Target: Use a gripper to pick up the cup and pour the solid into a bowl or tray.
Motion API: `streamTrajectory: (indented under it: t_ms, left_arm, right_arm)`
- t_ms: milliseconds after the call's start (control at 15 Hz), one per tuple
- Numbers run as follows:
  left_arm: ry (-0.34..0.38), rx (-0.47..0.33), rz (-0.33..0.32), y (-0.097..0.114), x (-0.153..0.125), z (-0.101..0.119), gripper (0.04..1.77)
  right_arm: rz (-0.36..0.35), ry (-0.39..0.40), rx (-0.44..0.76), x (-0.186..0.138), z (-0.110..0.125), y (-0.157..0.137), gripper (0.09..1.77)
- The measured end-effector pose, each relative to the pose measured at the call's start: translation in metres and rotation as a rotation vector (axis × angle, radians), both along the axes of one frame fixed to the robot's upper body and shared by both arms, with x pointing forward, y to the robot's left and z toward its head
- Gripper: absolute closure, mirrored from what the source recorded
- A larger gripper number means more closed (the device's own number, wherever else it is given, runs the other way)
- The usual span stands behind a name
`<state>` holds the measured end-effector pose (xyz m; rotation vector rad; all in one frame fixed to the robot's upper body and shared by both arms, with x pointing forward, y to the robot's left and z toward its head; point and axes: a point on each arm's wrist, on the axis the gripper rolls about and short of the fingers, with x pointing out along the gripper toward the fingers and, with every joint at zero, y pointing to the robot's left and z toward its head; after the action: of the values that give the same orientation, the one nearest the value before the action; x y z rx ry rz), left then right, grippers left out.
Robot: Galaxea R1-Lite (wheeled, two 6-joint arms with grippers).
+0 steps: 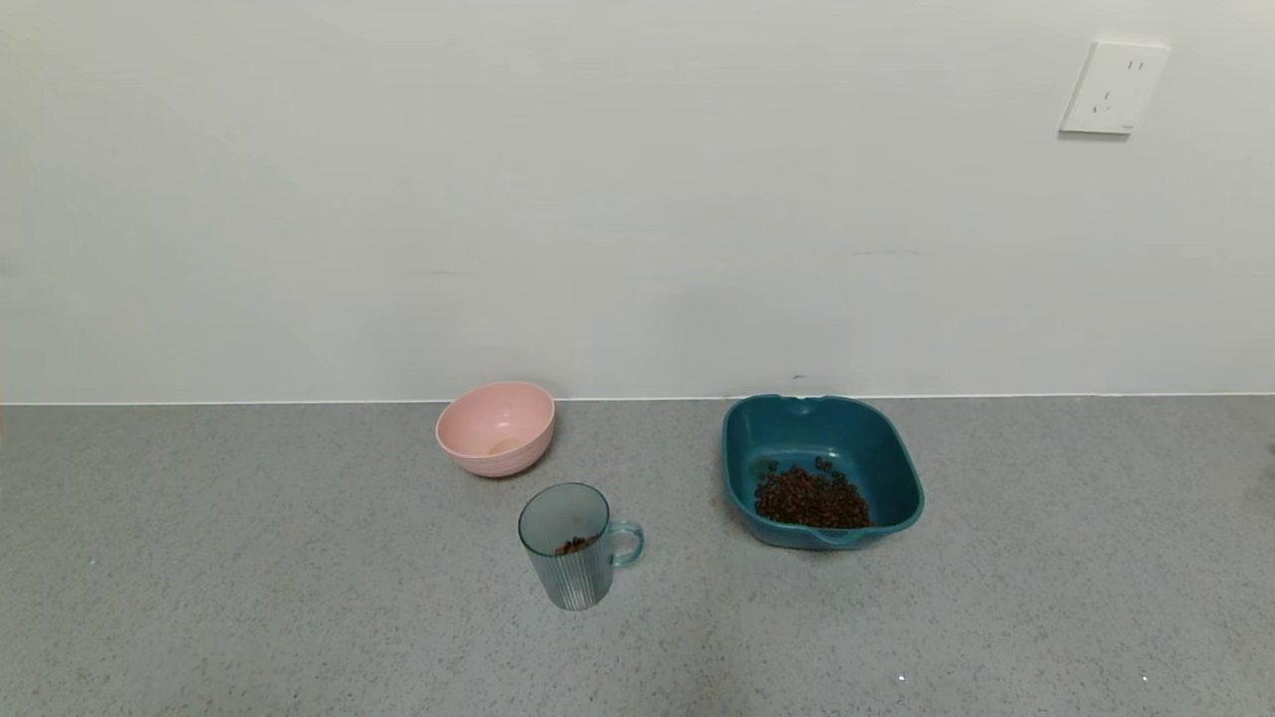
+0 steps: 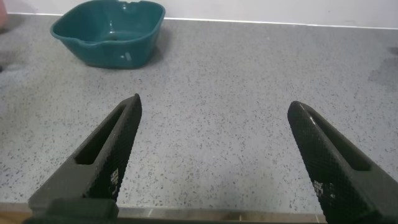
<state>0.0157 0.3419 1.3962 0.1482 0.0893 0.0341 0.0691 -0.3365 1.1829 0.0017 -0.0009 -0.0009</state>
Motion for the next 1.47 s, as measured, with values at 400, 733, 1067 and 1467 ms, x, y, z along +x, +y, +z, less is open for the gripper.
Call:
streamTrajectory:
  t_ms: [400,733,1067,1467]
  left_arm:
    - [-0.123,-0.011,0.042,-0.002,-0.041,-0.031,0.09]
    - [-0.201,-0.031,-0.015,-0.007,-0.042,-0.081,0.09]
    - [-0.308,-0.083,-0.062,-0.008,-0.007,-0.115,0.09]
    - [-0.242,-0.092,-0.103,-0.01,0.042,-0.177,0.09]
  right_arm:
    - [-0.001,0.0,0.0,0.0,0.0,0.0,0.15]
    - [0.0,0.0,0.0,0.0,0.0,0.0,0.15]
    - [0.0,0.0,0.0,0.0,0.0,0.0,0.15]
    - [0.0,0.0,0.0,0.0,0.0,0.0,0.15]
